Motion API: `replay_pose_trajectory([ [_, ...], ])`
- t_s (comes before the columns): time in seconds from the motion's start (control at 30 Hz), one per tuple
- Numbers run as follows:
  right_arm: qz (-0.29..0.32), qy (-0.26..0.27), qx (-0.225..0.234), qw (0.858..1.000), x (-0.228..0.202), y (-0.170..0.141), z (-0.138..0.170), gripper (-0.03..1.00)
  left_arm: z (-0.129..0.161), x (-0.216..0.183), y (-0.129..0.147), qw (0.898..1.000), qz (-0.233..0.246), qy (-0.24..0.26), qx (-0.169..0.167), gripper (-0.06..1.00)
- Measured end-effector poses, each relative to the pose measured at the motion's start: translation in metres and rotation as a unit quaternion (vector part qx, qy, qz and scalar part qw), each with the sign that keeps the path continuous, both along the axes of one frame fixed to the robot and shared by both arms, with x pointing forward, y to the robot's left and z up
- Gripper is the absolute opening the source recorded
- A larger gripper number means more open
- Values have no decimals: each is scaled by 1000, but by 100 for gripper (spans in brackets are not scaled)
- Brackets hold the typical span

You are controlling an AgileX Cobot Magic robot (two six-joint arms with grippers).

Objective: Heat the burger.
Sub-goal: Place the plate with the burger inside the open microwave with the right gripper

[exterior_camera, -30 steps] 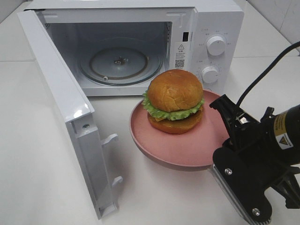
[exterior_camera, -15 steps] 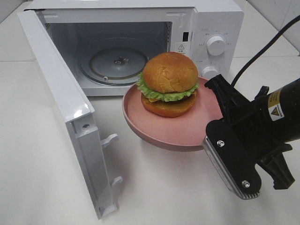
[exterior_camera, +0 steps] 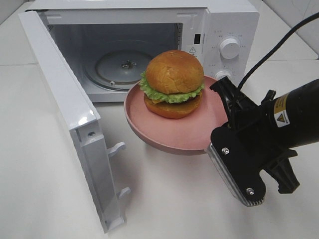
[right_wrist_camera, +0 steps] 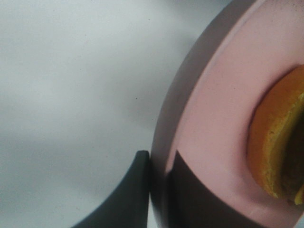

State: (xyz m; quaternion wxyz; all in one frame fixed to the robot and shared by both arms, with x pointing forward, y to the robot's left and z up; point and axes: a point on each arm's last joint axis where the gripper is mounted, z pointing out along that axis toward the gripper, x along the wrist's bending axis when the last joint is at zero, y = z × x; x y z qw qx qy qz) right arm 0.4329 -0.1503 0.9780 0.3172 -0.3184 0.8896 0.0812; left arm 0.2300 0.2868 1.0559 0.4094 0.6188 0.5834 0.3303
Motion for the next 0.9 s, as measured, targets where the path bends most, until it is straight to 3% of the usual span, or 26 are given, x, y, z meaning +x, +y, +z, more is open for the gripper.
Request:
replay_pose_trajectory([
  [0.9,16,2,7,1000,40,45,-13,7,0,0,0,1000,0,0,0,98],
])
